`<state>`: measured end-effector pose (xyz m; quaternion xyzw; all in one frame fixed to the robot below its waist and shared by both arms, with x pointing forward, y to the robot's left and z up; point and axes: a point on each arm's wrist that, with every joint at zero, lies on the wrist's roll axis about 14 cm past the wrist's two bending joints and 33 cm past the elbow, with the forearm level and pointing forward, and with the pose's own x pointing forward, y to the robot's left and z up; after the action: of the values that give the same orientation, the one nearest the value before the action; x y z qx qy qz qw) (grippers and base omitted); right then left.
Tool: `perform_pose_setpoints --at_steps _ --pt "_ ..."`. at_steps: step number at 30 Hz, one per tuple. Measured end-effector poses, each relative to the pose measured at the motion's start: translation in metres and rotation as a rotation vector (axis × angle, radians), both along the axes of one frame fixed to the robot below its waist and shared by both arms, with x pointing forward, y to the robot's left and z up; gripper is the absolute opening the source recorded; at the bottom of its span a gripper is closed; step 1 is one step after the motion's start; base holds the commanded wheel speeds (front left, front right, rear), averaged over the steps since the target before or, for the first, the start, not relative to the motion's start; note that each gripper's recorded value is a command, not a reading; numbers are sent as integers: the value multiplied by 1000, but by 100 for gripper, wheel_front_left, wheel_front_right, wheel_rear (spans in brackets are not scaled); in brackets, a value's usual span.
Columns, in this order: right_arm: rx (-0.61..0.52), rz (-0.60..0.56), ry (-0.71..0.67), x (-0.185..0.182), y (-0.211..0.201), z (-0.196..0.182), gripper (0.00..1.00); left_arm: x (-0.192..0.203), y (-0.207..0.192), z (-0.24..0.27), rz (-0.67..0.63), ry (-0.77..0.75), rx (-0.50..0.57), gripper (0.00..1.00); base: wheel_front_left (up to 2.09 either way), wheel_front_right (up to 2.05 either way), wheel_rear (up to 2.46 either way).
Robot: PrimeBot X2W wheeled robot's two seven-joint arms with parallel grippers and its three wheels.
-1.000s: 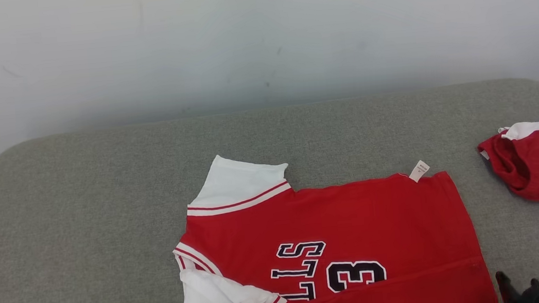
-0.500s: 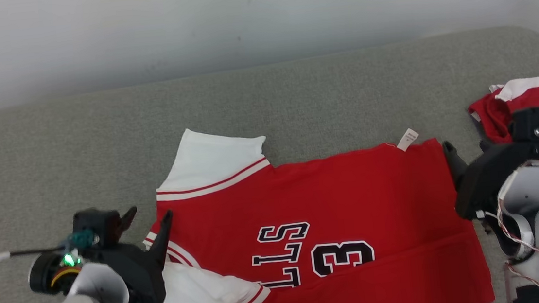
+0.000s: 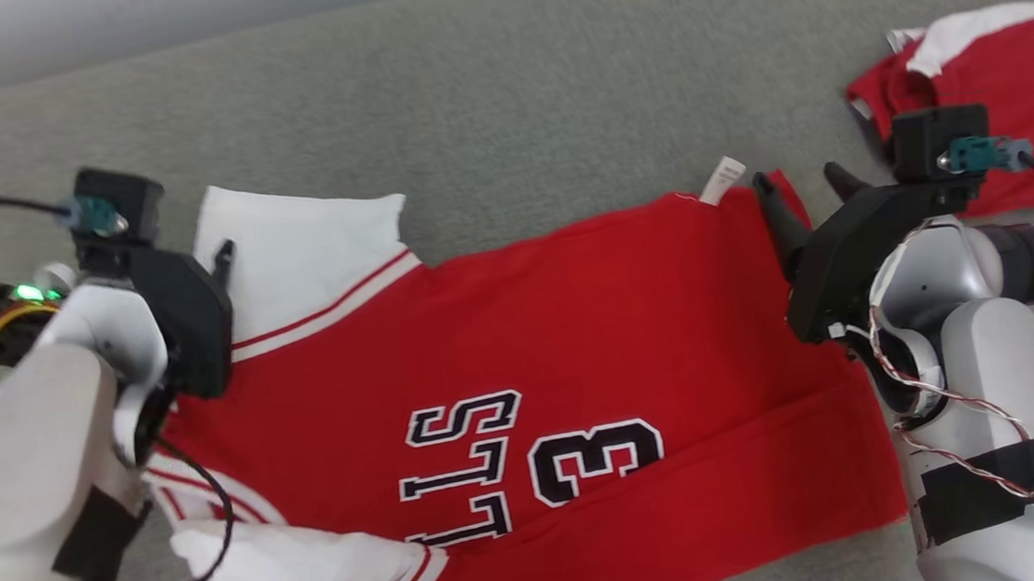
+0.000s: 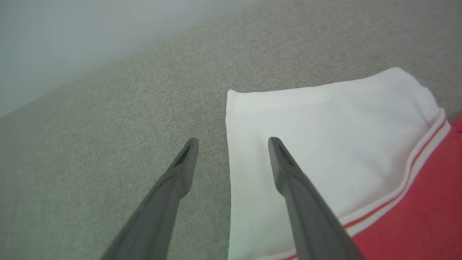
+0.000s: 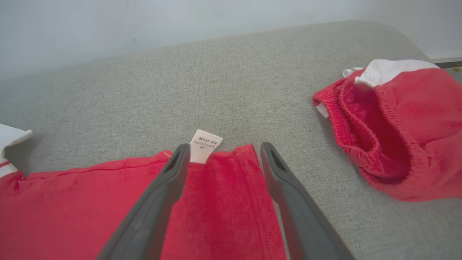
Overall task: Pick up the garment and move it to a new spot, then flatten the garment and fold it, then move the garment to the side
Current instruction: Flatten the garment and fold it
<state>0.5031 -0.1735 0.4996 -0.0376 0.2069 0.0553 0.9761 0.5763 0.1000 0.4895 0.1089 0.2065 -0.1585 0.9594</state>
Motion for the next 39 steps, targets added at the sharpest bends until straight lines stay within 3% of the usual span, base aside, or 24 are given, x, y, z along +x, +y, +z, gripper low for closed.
perform_pose_setpoints --at_steps 11,12,13,17,19,26,30,39 --pt "-19 -57 110 -9 -27 -50 100 52 -7 -38 81 85 46 100 0 0 0" --pt "-19 -60 116 -10 -29 -53 100 53 -9 -43 81 105 47 38 0 0 0" --pt "-18 -58 117 -10 -28 -54 100 52 -11 -45 82 118 38 30 0 0 0" --pt "-12 -51 117 -10 -25 -54 100 46 -14 -48 82 155 26 24 0 0 0" --pt "-11 -47 118 -9 -24 -53 100 44 -14 -50 83 173 24 0 0 0 0" --pt "-89 10 83 13 -9 -37 100 47 -11 -50 90 193 -21 0 0 0 0" --pt "-167 -15 80 24 -21 -30 100 49 -10 -52 88 193 -14 0 0 0 0" --pt "-225 -9 240 26 -20 -57 100 48 -9 -50 90 190 -15 0 0 0 0"
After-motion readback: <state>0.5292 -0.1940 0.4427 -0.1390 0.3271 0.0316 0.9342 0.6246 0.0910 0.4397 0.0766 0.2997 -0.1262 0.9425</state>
